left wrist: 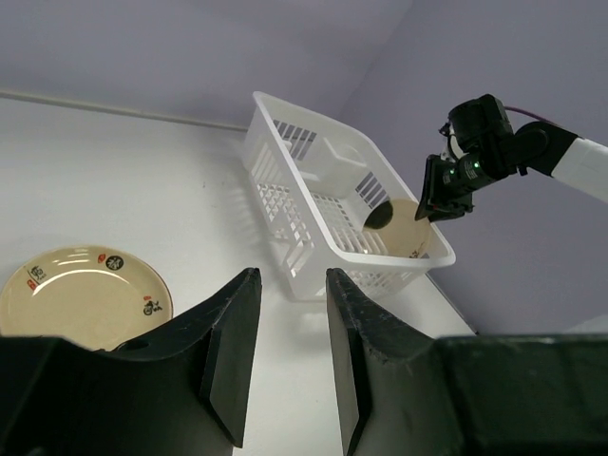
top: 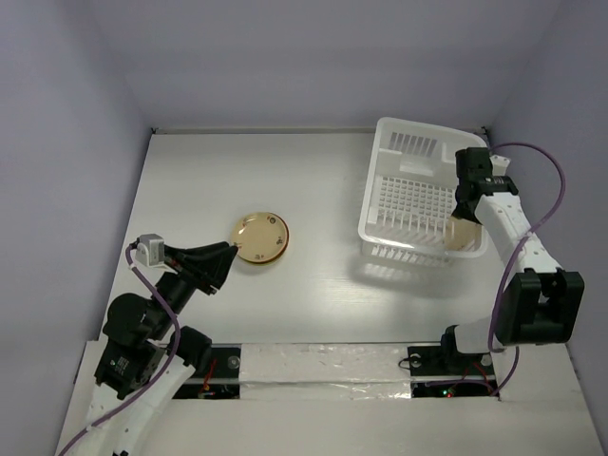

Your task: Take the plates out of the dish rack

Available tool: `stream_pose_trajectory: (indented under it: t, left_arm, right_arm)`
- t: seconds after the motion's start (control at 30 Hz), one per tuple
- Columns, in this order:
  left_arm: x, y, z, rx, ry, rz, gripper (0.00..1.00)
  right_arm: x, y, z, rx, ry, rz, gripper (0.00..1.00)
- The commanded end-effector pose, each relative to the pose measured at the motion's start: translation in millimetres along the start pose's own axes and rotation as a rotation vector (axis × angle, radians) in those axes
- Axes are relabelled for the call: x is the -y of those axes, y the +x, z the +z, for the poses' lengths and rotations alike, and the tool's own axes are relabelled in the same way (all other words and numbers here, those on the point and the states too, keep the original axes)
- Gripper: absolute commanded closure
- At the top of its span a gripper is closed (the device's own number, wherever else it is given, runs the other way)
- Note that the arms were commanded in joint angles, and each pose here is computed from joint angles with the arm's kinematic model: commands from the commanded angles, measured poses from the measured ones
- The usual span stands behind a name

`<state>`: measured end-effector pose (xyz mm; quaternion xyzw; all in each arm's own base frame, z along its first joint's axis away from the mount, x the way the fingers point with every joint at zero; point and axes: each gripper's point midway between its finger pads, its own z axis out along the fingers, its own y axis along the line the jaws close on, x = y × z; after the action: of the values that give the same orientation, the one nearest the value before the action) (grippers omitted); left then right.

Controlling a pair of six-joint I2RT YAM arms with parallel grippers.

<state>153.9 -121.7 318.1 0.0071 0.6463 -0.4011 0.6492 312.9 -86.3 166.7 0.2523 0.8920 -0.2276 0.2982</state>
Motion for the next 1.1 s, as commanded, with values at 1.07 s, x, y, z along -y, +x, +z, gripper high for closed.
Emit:
stream_pose_trajectory:
  t: [1.07]
  left_arm:
    - [11,-12,1,0.038,0.041,-0.001,0.68]
  right_arm:
    - [13,-53,-70,0.290,0.390,-0.143,1.00]
